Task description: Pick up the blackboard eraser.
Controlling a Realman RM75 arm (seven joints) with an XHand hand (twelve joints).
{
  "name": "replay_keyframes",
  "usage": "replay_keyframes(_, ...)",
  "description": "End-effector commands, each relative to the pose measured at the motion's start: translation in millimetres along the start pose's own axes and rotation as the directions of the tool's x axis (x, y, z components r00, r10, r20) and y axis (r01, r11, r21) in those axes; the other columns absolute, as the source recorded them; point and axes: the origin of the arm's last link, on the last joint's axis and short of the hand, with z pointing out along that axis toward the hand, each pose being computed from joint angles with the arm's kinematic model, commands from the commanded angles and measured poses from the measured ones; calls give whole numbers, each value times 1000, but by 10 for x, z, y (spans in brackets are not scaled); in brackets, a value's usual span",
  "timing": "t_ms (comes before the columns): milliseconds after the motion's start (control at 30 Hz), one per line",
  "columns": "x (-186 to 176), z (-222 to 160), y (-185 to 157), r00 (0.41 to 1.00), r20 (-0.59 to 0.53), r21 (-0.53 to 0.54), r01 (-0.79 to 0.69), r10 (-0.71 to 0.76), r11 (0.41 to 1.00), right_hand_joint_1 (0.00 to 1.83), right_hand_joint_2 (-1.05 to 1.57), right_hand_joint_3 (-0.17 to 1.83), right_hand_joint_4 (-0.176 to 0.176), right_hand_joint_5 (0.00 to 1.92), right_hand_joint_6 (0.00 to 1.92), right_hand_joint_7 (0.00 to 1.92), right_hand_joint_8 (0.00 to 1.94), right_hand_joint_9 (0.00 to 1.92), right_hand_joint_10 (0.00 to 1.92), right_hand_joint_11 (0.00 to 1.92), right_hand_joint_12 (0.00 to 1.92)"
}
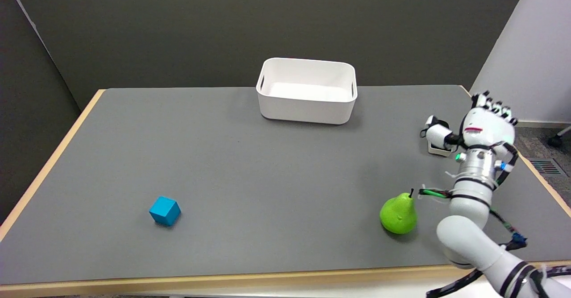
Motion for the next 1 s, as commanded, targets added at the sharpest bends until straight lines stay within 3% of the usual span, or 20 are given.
replay_keyframes(33, -217, -97, -331, 984, 175, -120, 16, 5, 993, 438, 636, 877, -176, 133, 449, 281, 565, 218, 909, 172, 1412)
replay_keyframes(100, -191, 26, -350, 982, 185, -138, 0, 25, 990, 475, 671, 785, -176, 143, 420, 289, 538, 195, 957, 175, 1425)
replay_keyframes(300, -236, 334, -318, 969, 237, -238, -5, 63, 971, 472, 670, 782, -176, 141, 423, 290, 543, 192, 958, 183, 1437)
replay_keyframes(600, -379, 434, -128, 955, 285, -373, 36, 77, 927, 456, 666, 780, -176, 133, 407, 279, 538, 180, 948, 191, 1447)
replay_keyframes(1000, -526, 374, -165, 934, 346, -373, 54, 85, 926, 442, 665, 776, -176, 129, 403, 272, 530, 175, 940, 198, 1454)
